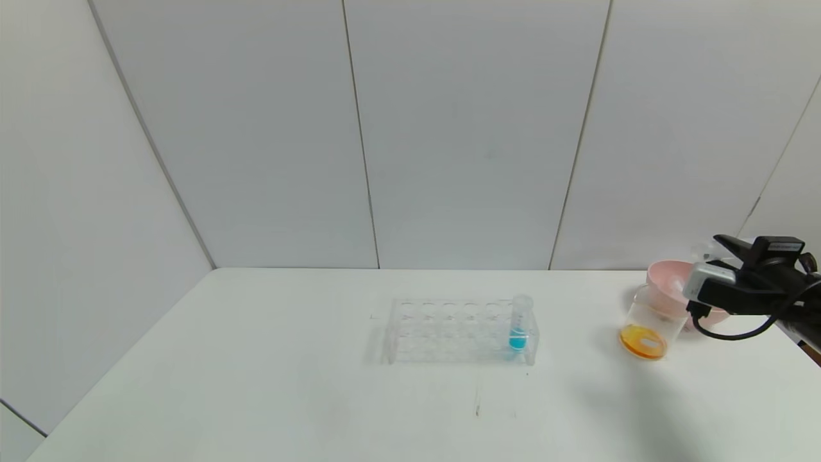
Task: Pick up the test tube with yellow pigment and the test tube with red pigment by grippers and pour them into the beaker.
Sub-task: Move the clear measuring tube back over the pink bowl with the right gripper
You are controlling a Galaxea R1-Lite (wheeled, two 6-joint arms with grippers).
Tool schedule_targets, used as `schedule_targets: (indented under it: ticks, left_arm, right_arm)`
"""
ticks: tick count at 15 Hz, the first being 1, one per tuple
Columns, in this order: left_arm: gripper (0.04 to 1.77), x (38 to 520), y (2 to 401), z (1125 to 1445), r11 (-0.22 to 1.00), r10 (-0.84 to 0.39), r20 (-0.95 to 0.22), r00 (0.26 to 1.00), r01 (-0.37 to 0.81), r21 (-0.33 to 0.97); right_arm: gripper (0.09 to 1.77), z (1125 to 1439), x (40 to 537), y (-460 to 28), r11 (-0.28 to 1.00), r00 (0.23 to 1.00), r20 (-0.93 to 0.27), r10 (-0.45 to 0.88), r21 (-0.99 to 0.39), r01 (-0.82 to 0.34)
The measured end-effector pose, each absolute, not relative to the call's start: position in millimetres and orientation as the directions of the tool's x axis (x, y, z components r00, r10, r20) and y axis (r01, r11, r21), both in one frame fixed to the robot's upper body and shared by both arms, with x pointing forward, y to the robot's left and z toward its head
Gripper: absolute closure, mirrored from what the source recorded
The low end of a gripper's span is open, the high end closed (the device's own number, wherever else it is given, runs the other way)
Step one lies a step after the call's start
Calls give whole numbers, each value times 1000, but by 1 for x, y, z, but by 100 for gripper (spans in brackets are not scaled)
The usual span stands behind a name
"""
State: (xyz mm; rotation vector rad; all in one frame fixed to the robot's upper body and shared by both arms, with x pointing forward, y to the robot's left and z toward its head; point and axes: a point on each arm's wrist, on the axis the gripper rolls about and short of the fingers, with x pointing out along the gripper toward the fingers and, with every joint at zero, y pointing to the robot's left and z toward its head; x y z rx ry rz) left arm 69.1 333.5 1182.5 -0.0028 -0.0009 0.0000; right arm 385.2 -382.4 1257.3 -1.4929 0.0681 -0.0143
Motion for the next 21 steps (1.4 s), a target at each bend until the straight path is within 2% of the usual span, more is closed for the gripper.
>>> schedule_targets:
  ticks: [2, 4, 7, 9, 11, 13, 19, 21]
  left_arm:
    - [5, 69, 334, 1182, 1000, 0, 1, 1000, 0, -3]
    - [5, 69, 334, 1182, 1000, 0, 1, 1000, 0, -2]
    - [5, 69, 334, 1182, 1000, 0, 1, 1000, 0, -3]
    - [5, 69, 334, 1182, 1000, 0, 1, 1000, 0, -3]
    - [5, 69, 334, 1182, 1000, 0, 1, 1000, 0, -3]
    - [5, 69, 334, 1182, 1000, 0, 1, 1000, 0, -3]
    - [5, 69, 334, 1182, 1000, 0, 1, 1000, 0, -3]
    - [5, 69, 334, 1182, 1000, 0, 1, 1000, 0, -3]
  right_arm:
    - [137, 1266, 395, -384, 280, 998, -6, -55, -960, 10]
    - [137, 1269, 401, -389, 509, 997, -2, -80, -860, 40]
    - [137, 1265, 408, -395, 815, 994, -8, -110, -573, 86]
    - [137, 1259, 412, -397, 941, 993, -25, -116, -323, 102]
    - [137, 1254, 416, -398, 985, 992, -41, -120, -126, 114]
    - [137, 1248, 419, -399, 992, 991, -56, -124, -15, 124]
    - [137, 1234, 424, -407, 983, 982, -79, -169, 62, 174]
    - [113, 1230, 428, -410, 980, 980, -71, -186, 58, 190]
